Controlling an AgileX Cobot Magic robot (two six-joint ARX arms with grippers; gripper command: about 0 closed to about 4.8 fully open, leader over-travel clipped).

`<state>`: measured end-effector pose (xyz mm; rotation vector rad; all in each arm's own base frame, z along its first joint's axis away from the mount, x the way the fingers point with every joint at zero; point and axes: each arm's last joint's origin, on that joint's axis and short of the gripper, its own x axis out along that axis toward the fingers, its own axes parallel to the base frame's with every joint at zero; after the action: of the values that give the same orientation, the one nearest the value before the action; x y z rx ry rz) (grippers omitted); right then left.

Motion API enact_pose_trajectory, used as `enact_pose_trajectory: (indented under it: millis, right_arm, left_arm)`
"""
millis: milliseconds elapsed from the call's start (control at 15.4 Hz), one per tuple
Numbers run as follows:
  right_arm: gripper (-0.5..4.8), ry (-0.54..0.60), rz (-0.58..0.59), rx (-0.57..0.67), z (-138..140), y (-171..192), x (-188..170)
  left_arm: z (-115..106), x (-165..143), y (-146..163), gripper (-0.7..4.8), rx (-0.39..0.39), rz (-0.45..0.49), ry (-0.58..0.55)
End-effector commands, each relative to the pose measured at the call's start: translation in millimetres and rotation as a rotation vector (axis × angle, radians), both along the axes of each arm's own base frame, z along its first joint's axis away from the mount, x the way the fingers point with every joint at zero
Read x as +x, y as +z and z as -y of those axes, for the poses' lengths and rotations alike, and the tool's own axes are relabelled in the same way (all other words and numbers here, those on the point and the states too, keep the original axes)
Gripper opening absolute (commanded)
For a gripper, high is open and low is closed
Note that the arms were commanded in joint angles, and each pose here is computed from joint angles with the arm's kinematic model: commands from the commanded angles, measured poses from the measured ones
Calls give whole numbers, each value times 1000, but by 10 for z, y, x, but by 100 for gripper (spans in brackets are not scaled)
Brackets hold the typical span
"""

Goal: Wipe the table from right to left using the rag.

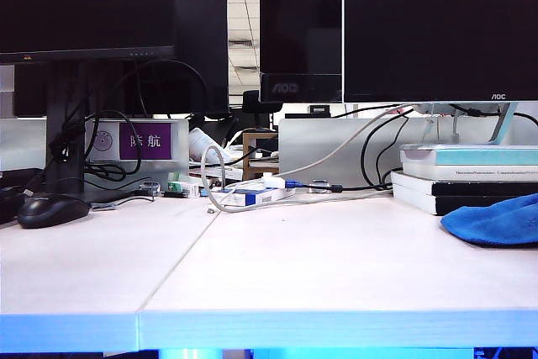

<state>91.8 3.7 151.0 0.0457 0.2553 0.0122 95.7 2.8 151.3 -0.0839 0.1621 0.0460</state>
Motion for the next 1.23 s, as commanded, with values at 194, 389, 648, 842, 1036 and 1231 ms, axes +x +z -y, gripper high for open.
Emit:
enact_pose_trajectory:
  millis: [194,389,648,842,1036,1231]
  right_arm:
    - [-1,-9,-11,20,1,-11,-2]
    - [-1,-23,64,93,0,91,5]
    - [-2,-132,247,301,30,552,-78]
    - [-2,-185,338,306,53,932,-167]
    - [-2,-228,380,305,66,1467,-158]
    - [-2,-240,249,283,50,2194,134]
  left_arm:
    - [0,0,-30,-4,-3,-16,1]
    - [-1,-1,9,-4,-48,8,9]
    - [-10,-57,396,-4,-157,192,50]
    - [-12,-156,747,-4,-158,293,57]
    - [-11,-175,1258,-4,-160,296,55]
    - [16,-62,2016,-4,-80,235,-47]
